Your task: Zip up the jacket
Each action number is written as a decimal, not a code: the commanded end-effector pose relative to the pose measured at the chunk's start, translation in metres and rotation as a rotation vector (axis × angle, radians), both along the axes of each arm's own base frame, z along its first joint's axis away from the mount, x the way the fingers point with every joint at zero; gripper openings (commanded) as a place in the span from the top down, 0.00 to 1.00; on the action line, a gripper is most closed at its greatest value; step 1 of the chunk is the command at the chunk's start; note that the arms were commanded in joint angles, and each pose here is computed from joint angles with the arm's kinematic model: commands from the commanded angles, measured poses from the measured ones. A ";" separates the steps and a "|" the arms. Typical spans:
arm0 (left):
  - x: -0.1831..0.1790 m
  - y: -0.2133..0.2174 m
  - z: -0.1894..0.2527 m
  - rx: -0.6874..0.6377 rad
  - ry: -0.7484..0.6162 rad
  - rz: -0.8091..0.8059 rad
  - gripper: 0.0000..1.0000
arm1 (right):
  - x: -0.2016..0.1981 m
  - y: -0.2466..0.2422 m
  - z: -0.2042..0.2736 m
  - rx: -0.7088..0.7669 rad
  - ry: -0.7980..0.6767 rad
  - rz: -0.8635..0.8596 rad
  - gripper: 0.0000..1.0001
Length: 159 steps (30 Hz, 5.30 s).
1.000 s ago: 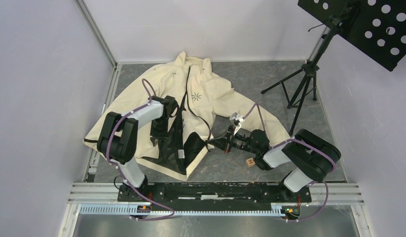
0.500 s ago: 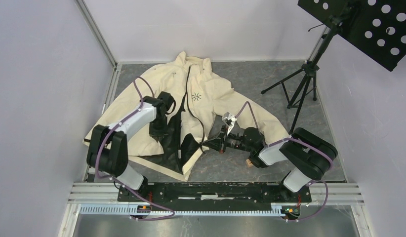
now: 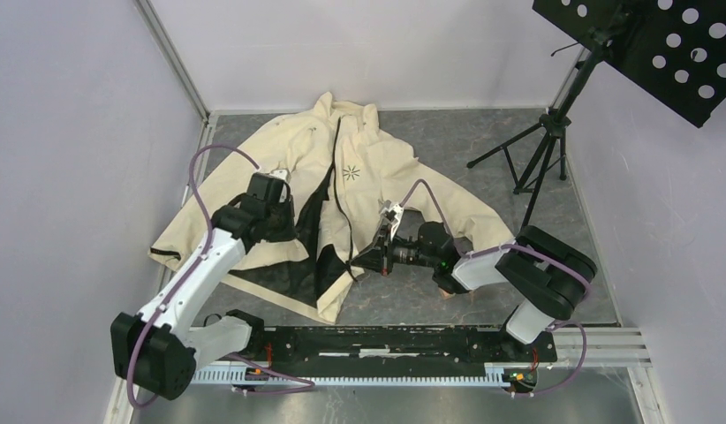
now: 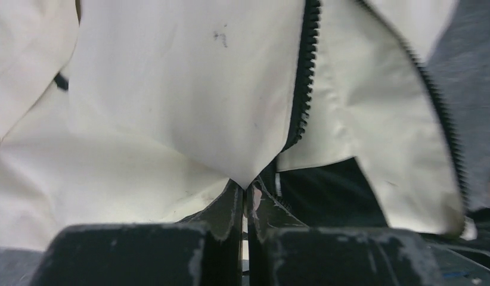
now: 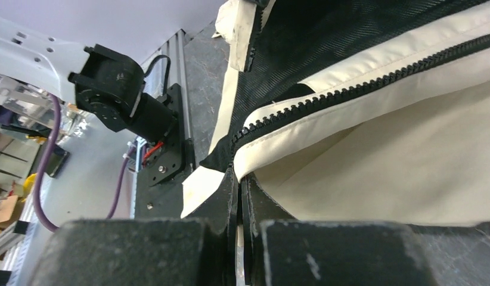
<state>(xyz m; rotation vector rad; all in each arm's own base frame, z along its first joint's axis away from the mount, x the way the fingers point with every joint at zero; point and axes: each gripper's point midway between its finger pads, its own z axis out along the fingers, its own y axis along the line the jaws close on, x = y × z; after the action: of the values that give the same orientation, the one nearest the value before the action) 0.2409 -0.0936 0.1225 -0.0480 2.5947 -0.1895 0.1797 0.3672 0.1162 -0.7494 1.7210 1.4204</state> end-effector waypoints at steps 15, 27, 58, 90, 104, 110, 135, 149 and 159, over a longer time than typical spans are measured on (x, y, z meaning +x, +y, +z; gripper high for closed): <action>-0.012 -0.054 0.071 -0.303 -0.338 -0.319 0.98 | -0.016 0.038 0.059 0.205 0.023 0.265 1.00; -0.015 -0.059 0.071 -0.315 -0.319 -0.354 0.98 | 0.006 0.045 0.039 0.123 -0.014 0.239 1.00; -0.019 -0.065 0.077 -0.352 -0.342 -0.384 0.98 | 0.005 0.046 0.067 0.220 -0.013 0.280 1.00; -0.020 -0.069 0.071 -0.360 -0.313 -0.401 0.98 | 0.022 0.055 0.066 0.228 0.124 0.233 1.00; -0.013 -0.062 0.061 -0.326 -0.269 -0.316 0.98 | 0.019 0.065 0.056 0.160 0.049 0.213 1.00; -0.010 -0.059 0.055 -0.308 -0.243 -0.288 0.98 | 0.016 0.064 0.069 0.201 0.018 0.207 1.00; -0.009 -0.048 0.045 -0.276 -0.171 -0.152 0.98 | 0.020 0.080 0.069 0.188 -0.035 0.180 1.00; -0.009 -0.055 0.047 -0.283 -0.143 -0.075 0.98 | 0.024 0.084 0.042 0.115 0.031 0.141 1.00; -0.018 -0.059 0.040 -0.302 -0.115 -0.081 0.98 | 0.027 0.087 0.051 0.149 0.076 0.128 1.00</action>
<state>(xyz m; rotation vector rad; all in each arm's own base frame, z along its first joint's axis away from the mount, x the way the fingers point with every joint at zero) 0.2239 -0.1455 0.1510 -0.0013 2.4607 -0.5420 0.1946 0.4474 0.1544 -0.7979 1.6694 1.6677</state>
